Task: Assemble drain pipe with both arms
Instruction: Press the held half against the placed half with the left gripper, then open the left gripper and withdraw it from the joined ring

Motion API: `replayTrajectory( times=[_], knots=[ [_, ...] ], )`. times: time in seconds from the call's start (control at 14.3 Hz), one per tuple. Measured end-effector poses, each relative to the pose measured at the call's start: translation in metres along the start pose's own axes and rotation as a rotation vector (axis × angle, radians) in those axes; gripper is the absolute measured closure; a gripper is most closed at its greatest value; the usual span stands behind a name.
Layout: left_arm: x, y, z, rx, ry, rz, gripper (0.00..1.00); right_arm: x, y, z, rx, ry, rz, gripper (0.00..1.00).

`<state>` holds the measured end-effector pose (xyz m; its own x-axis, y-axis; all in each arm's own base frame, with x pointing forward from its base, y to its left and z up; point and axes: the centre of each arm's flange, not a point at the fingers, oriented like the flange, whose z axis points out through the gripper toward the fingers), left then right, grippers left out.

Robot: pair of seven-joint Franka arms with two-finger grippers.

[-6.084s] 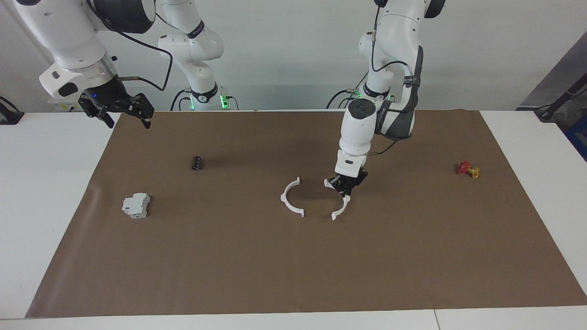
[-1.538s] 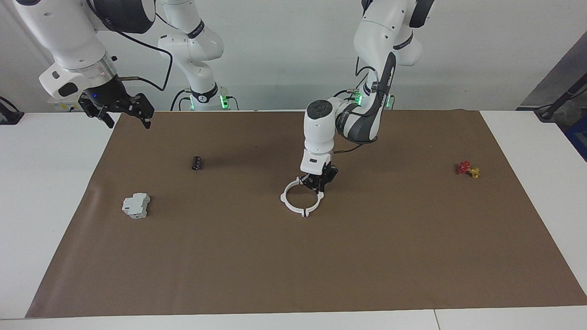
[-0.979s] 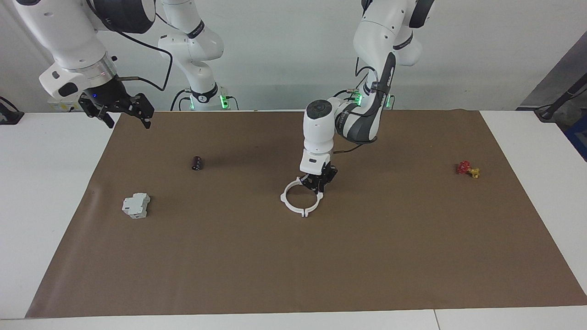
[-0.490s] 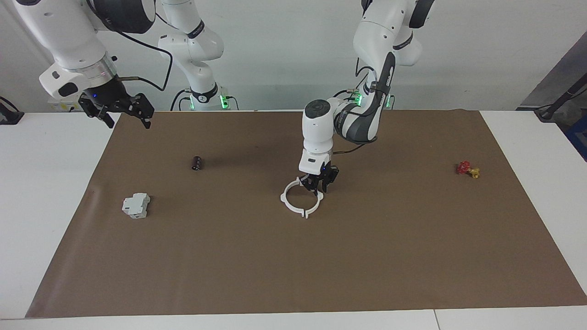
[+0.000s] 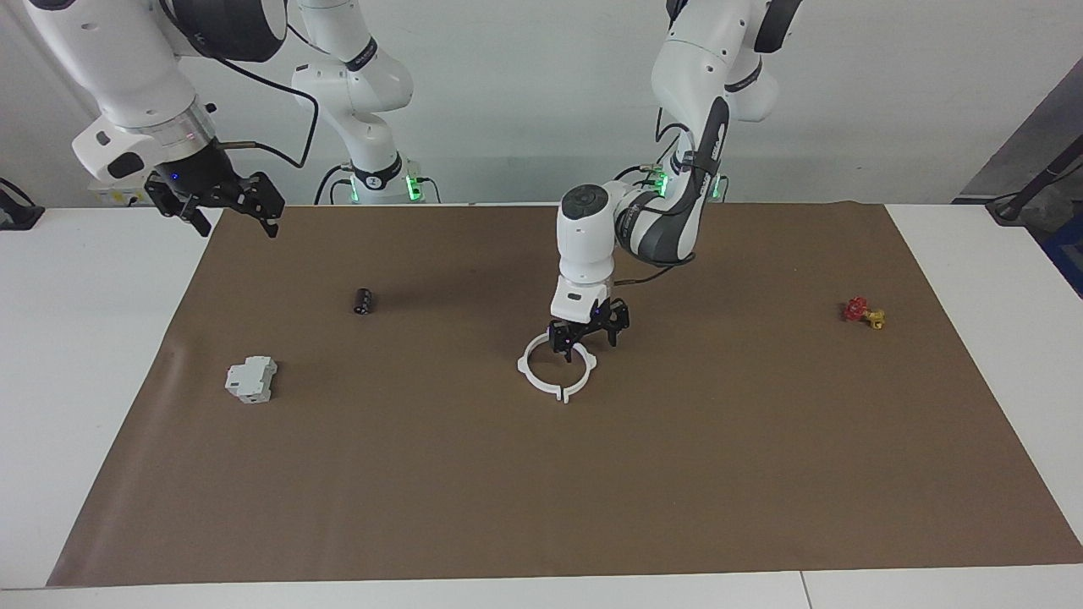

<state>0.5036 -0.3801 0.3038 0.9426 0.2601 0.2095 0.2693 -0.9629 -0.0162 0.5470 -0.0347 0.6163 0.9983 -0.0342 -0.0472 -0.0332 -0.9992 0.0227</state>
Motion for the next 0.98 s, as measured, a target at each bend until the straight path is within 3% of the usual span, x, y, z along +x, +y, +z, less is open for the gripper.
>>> replayTrajectory(
  times=[0.35,0.7,0.98],
  knots=[
    [0.009,-0.001,-0.009,0.058,-0.017,-0.014,0.0,0.0,0.0,0.0,0.0,0.0,0.0,0.0],
    [0.04,-0.011,-0.081,0.072,-0.007,-0.081,0.0,0.0,0.0,0.0,0.0,0.0,0.0,0.0],
    [0.073,-0.068,-0.129,0.128,-0.072,0.005,0.0,0.0,0.0,0.0,0.0,0.0,0.0,0.0]
  ],
)
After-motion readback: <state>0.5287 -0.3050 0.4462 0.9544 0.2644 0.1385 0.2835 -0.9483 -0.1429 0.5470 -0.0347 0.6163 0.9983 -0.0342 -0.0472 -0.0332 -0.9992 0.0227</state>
